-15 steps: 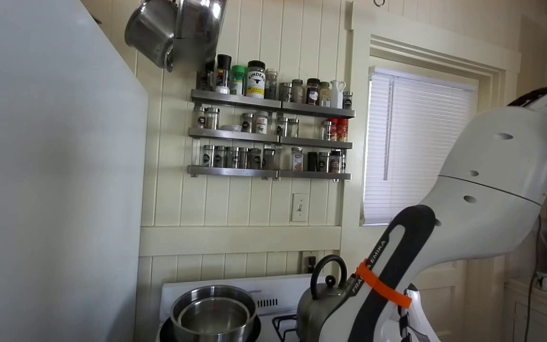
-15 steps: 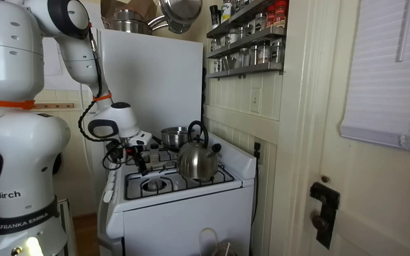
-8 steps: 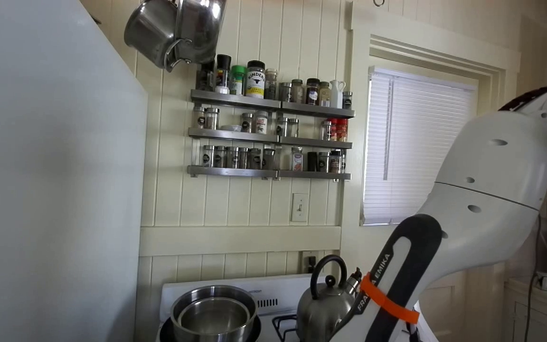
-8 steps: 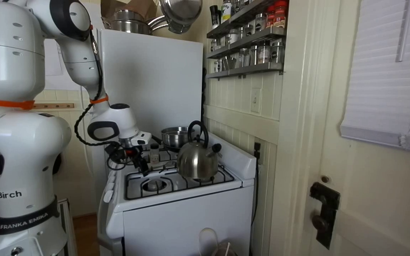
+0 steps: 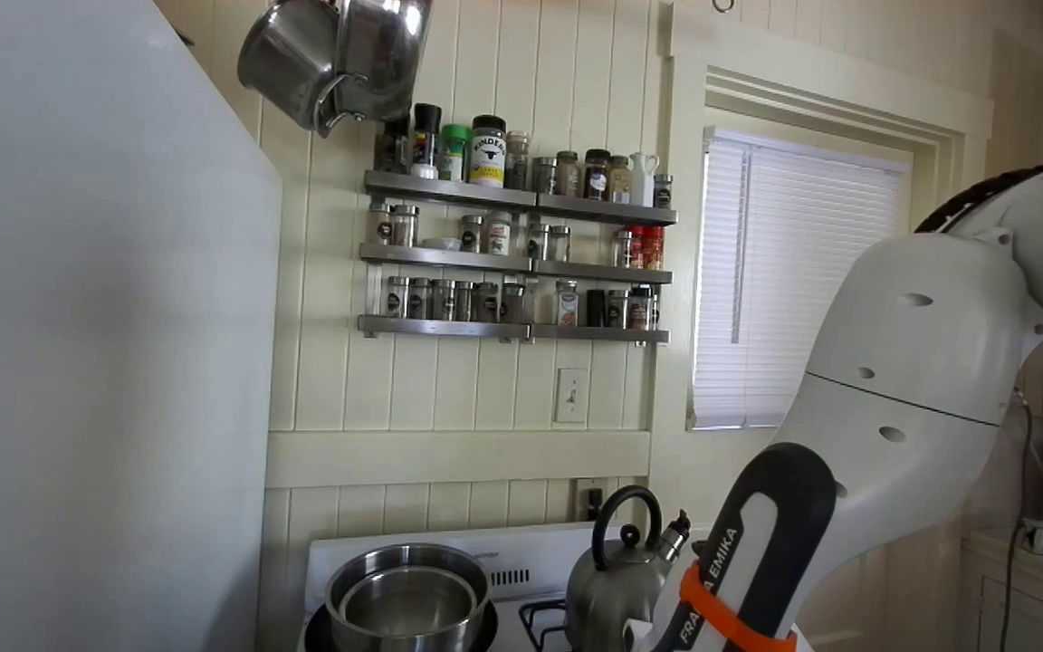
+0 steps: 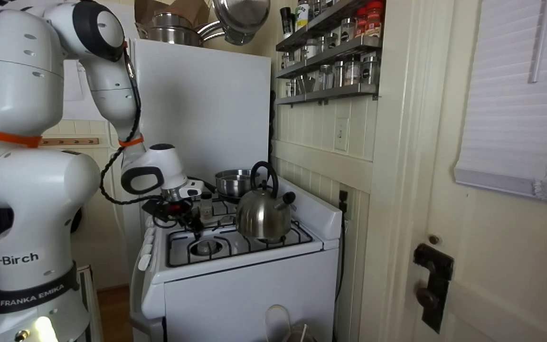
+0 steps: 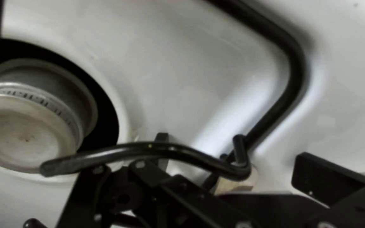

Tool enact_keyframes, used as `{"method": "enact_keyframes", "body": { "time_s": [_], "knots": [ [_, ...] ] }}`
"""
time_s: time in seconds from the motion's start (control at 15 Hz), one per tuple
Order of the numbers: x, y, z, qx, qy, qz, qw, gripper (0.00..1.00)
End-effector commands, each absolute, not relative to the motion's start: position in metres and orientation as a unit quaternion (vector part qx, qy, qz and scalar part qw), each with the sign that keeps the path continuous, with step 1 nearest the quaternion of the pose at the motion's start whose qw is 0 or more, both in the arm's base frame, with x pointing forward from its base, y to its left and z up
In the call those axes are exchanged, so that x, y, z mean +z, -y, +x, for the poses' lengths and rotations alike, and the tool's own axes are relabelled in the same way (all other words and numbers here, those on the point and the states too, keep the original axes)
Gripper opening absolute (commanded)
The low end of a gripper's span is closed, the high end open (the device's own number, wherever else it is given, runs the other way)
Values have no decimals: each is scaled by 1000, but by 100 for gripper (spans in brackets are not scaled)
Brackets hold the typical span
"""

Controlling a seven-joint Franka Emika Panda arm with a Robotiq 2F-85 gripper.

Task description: Pick up the spice bottle on the middle shelf and put it on the stove

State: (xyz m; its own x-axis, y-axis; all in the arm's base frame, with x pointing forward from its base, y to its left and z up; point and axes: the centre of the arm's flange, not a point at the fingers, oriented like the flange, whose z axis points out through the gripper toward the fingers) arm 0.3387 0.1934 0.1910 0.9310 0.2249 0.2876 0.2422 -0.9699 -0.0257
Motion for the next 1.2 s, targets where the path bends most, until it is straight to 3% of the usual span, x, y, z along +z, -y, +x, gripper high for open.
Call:
{"method": "enact_keyframes", "body": {
  "time_s": [0.0,0.07,1.13],
  "knots": [
    [244,-205,337,-123,139,-982,-10,100],
    [192,-193,339,-146,128,-981,23,100],
    [193,-193,340,-148,127,-981,23,100]
  ]
}}
